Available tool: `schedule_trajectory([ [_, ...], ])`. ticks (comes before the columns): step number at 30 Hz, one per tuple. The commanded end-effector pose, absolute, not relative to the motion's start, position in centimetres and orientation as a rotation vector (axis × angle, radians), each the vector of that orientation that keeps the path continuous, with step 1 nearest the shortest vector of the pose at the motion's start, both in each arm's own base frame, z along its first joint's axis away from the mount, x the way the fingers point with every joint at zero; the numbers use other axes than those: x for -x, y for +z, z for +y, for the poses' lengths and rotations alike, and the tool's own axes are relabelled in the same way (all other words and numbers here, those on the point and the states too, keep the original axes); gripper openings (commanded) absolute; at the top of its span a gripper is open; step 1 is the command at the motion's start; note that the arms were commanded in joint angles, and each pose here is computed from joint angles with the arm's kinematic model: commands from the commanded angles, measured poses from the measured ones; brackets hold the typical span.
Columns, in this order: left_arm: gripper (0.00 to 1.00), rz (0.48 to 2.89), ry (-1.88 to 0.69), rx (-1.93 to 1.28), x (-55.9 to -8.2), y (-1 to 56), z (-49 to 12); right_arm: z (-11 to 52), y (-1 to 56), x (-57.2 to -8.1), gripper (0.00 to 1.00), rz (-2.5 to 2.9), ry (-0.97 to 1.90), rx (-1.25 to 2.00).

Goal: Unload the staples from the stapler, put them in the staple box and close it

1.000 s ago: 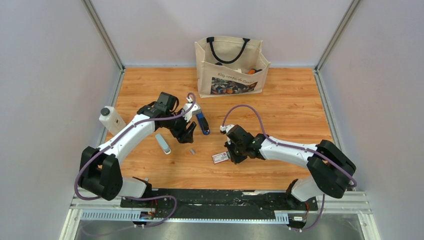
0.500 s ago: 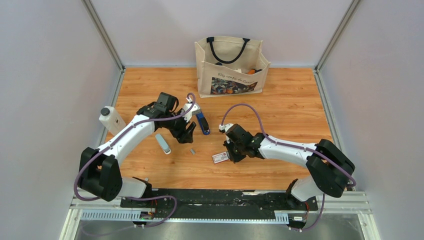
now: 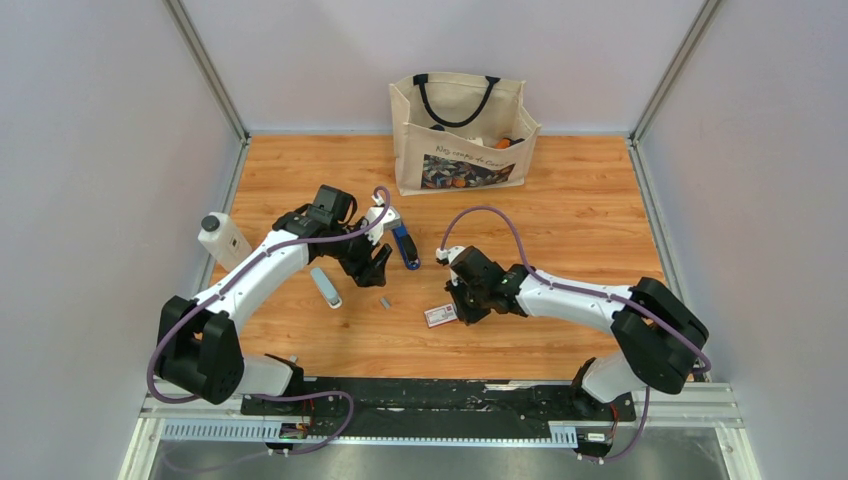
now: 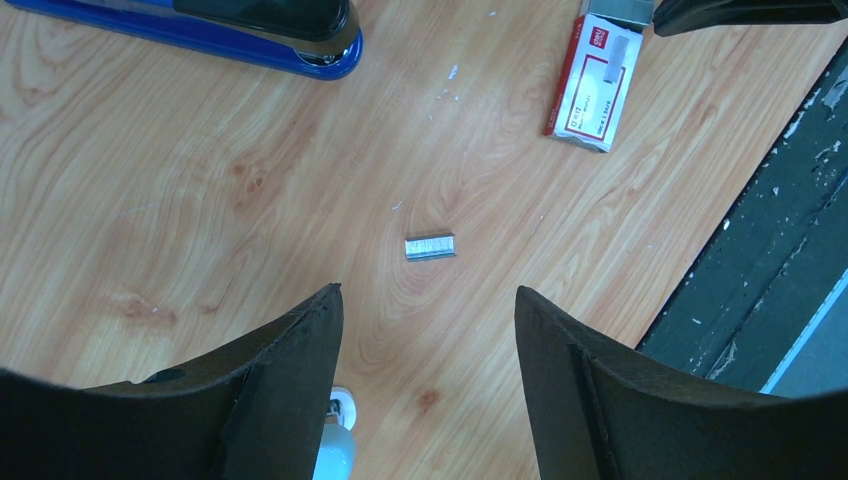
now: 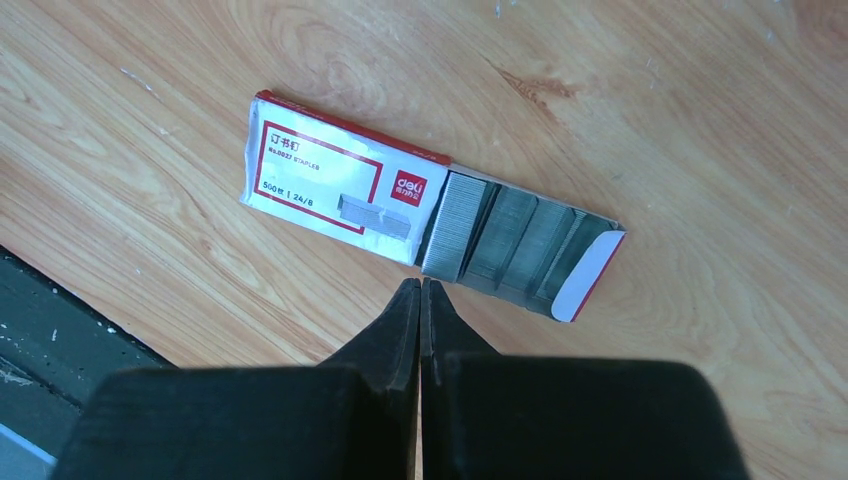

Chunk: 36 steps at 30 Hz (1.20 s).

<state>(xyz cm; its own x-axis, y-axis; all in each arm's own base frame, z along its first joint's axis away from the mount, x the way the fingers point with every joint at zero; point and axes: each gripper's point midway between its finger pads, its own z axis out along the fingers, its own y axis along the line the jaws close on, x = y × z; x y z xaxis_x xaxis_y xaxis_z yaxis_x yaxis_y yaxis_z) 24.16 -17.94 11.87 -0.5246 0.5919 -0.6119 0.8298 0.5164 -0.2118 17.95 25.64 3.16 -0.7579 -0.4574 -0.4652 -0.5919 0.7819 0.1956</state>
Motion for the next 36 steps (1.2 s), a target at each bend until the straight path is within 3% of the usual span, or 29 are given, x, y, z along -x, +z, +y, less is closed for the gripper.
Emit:
schedule_trajectory([
  [1,0.72,2.239,-0.685,-1.180,-23.9,12.6,-18.2,27.4,4.8,-19.4,0.00,2.496,0.512,0.805],
  [11,0.72,2.236,-0.690,-1.181,-23.8,12.7,-18.2,27.5,4.9,-19.4,0.00,2.499,0.518,0.806],
  [16,0.72,2.232,-0.675,-1.183,-24.0,12.6,-18.1,27.2,7.9,-20.5,0.02,2.427,0.533,0.754],
  [18,0.74,2.227,-0.656,-1.196,-24.1,12.4,-17.9,27.0,9.3,-21.3,0.17,2.392,0.548,0.706],
  [20,0.76,2.206,-0.614,-1.245,-24.1,11.9,-17.8,26.2,10.1,-22.3,0.25,2.371,0.535,0.628],
  [22,0.78,2.178,-0.546,-1.345,-23.8,11.1,-17.6,25.6,10.5,-23.0,0.44,2.347,0.548,0.555],
  [24,0.80,2.126,-0.495,-1.465,-23.2,10.4,-17.6,24.6,10.3,-23.6,0.48,2.339,0.558,0.474],
  [26,0.83,2.048,-0.434,-1.600,-22.8,9.8,-17.8,23.7,9.5,-24.0,0.60,2.344,0.562,0.399],
  [36,0.86,1.841,-0.300,-1.995,-23.1,6.5,-18.5,20.5,6.8,-23.8,0.60,2.374,0.512,0.190],
])
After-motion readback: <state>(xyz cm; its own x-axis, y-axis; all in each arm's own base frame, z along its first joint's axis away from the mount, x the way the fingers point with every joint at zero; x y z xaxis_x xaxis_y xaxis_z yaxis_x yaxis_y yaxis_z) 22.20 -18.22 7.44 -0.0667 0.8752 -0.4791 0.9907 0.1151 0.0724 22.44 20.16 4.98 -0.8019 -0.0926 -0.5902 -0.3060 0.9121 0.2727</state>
